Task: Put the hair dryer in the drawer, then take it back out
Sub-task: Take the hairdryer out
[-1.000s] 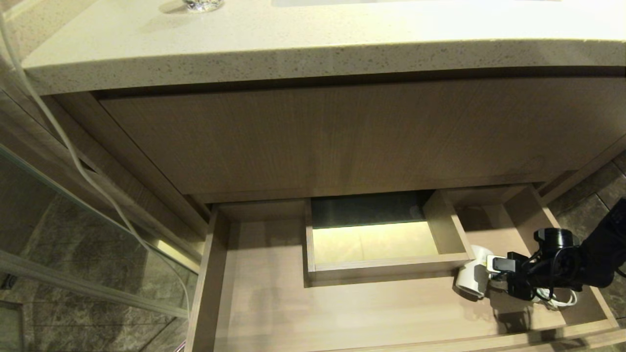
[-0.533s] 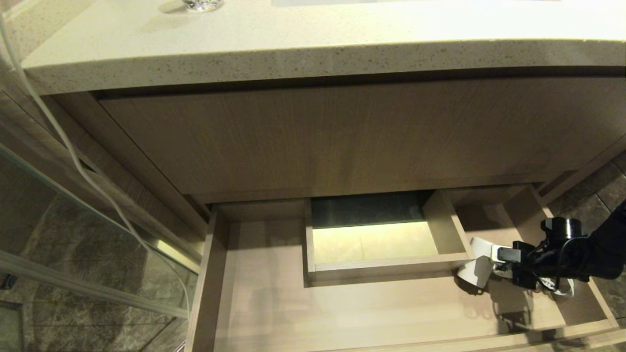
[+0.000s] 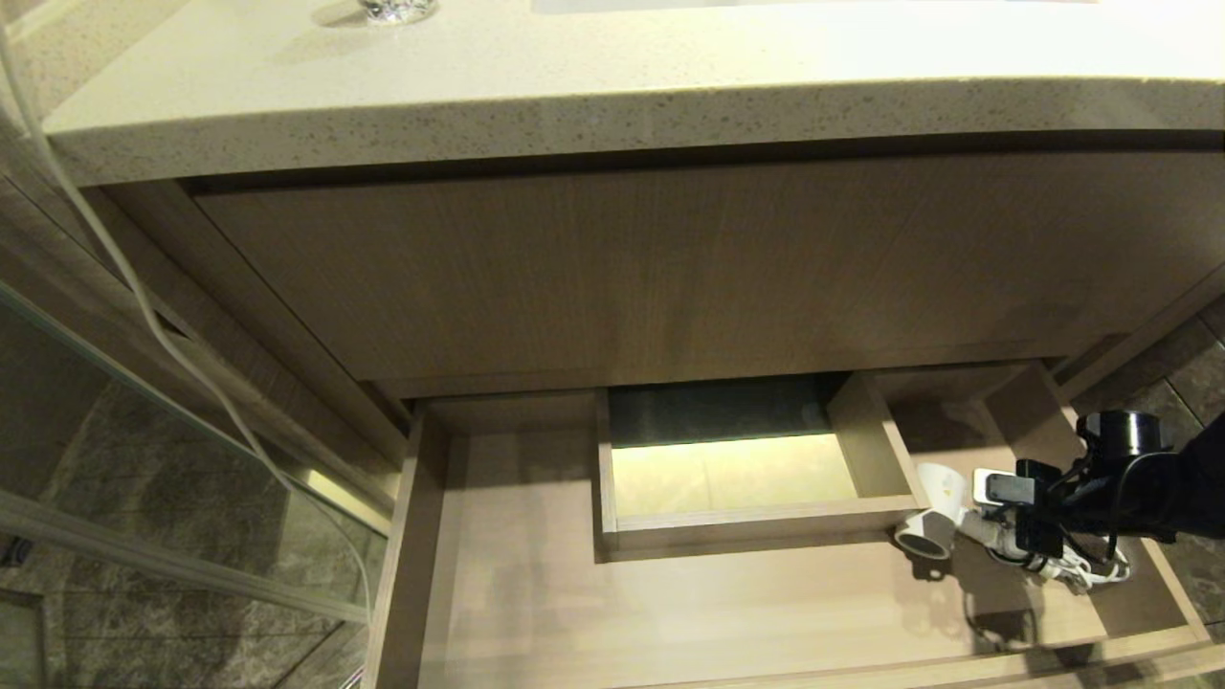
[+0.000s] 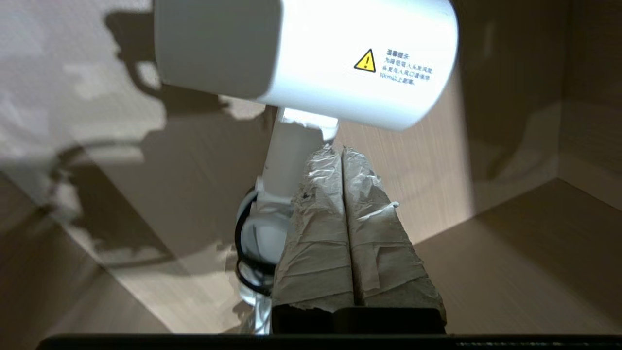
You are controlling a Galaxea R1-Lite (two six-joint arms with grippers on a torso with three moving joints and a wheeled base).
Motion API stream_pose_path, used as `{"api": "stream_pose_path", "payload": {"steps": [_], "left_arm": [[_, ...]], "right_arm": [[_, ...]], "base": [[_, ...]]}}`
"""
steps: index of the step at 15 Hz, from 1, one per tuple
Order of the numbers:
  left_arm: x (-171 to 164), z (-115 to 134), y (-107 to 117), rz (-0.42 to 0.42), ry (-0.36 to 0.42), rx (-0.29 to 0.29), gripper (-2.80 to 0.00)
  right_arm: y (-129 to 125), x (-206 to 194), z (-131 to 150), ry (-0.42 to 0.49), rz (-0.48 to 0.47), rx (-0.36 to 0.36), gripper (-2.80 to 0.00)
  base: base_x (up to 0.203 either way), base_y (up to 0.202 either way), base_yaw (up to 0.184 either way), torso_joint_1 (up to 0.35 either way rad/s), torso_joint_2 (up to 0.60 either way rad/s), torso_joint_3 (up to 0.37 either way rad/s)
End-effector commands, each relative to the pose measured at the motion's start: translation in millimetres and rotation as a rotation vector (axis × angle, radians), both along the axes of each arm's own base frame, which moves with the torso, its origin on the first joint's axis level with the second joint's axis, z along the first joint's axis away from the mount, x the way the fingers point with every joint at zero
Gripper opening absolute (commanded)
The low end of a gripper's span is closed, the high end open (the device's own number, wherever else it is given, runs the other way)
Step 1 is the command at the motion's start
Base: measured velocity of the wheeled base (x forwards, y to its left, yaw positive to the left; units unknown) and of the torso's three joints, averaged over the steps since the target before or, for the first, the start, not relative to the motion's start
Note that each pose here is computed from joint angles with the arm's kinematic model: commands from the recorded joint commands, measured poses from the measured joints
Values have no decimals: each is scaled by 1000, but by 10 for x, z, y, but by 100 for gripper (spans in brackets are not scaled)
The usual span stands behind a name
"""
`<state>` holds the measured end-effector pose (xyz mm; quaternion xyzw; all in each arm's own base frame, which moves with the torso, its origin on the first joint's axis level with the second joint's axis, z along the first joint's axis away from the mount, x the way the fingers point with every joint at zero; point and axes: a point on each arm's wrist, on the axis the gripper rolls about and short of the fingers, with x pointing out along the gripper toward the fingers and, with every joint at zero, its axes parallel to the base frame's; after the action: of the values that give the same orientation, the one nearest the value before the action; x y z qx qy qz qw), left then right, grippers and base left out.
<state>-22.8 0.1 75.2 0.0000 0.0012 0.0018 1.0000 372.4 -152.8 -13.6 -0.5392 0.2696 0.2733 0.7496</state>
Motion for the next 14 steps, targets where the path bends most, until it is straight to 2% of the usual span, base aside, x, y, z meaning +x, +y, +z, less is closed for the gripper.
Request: {"api": "stream_pose_path", "payload": {"steps": [1,2,3,10,14], "left_arm": [[0,1,0,-1,-1,0,-280],[0,-1,0,-1,1,0,-280],[0,-1,0,-1,1,0,-280],[0,-1,0,-1,1,0,-280],[0,0,0,0,0,0,-280]], "right_arm": [[28,-64,57,-3,6,-9,-280],[19,-43,70,-11,5,-12,-280],[15,-33,67,-15,5,-13,0],[-1,-44,-101,20,-1,-2,0],[-101,-49,-252,60,-55,-22,0]], "base": [[0,0,0,0,0,0],[0,0,0,0,0,0],[0,0,0,0,0,0],[0,0,0,0,0,0],[0,0,0,0,0,0]]}}
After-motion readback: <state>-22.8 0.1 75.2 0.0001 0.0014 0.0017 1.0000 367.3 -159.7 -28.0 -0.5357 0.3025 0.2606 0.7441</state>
